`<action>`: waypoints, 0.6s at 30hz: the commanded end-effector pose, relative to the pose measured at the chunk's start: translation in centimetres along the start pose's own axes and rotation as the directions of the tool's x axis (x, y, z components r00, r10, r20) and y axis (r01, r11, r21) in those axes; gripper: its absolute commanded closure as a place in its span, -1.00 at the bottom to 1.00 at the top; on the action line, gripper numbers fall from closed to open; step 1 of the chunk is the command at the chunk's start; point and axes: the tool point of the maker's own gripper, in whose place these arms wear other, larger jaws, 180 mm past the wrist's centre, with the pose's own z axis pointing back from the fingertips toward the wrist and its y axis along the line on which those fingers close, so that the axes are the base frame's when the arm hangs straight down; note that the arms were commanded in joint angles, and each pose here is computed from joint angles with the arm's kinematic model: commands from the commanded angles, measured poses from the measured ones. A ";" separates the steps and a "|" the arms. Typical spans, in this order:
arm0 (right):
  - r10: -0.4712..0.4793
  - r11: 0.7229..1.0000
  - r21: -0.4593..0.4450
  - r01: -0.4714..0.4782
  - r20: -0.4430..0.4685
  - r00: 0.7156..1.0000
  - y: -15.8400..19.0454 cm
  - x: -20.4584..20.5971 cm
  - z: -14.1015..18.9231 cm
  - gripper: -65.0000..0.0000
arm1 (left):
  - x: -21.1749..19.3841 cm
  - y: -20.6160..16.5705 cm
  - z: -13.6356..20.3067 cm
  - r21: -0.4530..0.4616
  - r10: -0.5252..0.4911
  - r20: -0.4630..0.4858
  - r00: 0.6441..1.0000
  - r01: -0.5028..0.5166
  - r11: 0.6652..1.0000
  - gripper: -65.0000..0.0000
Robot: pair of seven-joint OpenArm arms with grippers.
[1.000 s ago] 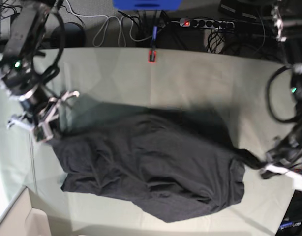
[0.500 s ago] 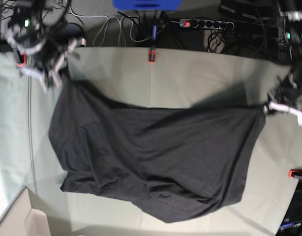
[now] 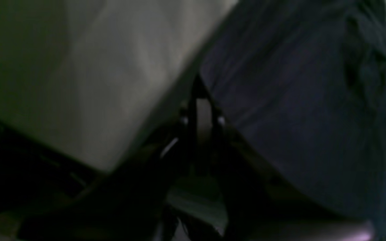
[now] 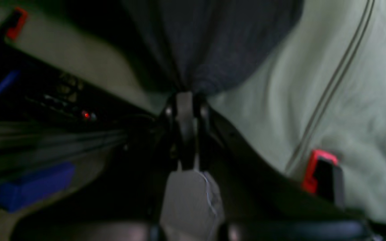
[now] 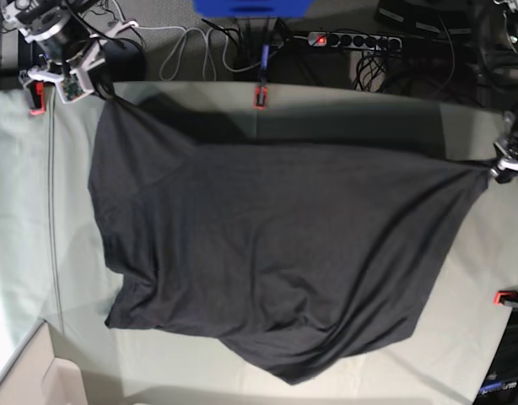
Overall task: Layout the t-shirt on the table in an organized manner, then fold the t-shirt properly
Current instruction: 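Lay the t-shirt flat, pulling its corners apart with both grippers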
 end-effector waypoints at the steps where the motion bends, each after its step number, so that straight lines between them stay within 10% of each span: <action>1: 0.020 1.000 0.000 -0.020 -0.003 1.000 -0.3 -0.1 0.7 1.00 | 0.9 0.6 0.7 0.013 -0.018 0.025 1.000 0.018 1.000 1.00; 13: 0.000 0.995 0.102 0.010 -0.096 0.995 3.2 -2.9 0.5 1.00 | -5.2 2.9 -1.0 0.060 0.034 -0.147 0.989 -0.026 0.998 0.97; 18: -0.007 0.993 0.115 0.021 -0.120 0.993 3.6 -3.6 0.3 0.67 | -6.2 3.9 -1.2 0.083 0.065 -0.171 0.983 -0.052 0.995 0.48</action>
